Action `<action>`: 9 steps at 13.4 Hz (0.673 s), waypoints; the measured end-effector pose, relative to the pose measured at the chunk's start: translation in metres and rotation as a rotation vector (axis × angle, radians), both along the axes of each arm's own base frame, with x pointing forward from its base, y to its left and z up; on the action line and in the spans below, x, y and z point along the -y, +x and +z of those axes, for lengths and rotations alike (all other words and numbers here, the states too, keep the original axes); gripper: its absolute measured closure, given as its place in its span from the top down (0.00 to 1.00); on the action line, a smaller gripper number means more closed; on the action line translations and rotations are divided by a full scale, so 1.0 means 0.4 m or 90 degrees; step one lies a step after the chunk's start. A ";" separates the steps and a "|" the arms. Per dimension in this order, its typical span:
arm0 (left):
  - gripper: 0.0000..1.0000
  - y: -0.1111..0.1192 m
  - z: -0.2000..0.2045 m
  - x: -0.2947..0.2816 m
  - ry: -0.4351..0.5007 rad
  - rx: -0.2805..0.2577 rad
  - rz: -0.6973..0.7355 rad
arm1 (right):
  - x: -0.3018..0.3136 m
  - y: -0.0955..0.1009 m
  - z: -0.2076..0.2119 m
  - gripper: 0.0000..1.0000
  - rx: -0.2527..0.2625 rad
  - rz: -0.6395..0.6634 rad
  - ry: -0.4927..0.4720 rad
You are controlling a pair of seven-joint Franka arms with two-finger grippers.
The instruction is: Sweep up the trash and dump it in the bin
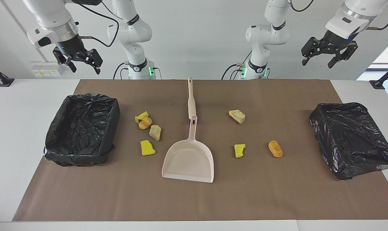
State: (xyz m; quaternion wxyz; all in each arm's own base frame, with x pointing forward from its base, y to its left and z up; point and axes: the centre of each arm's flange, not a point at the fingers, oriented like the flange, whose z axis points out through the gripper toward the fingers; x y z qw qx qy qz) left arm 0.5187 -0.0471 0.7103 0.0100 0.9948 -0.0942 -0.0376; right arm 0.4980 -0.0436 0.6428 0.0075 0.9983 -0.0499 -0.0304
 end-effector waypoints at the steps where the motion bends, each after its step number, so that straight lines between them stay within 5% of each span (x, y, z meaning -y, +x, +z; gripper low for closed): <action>1: 1.00 -0.007 0.006 0.004 0.000 0.000 -0.003 | 0.000 0.000 -0.001 1.00 0.000 0.000 0.000; 9: 1.00 -0.036 0.029 0.003 -0.001 -0.002 -0.004 | -0.058 0.018 0.009 1.00 0.035 0.004 -0.004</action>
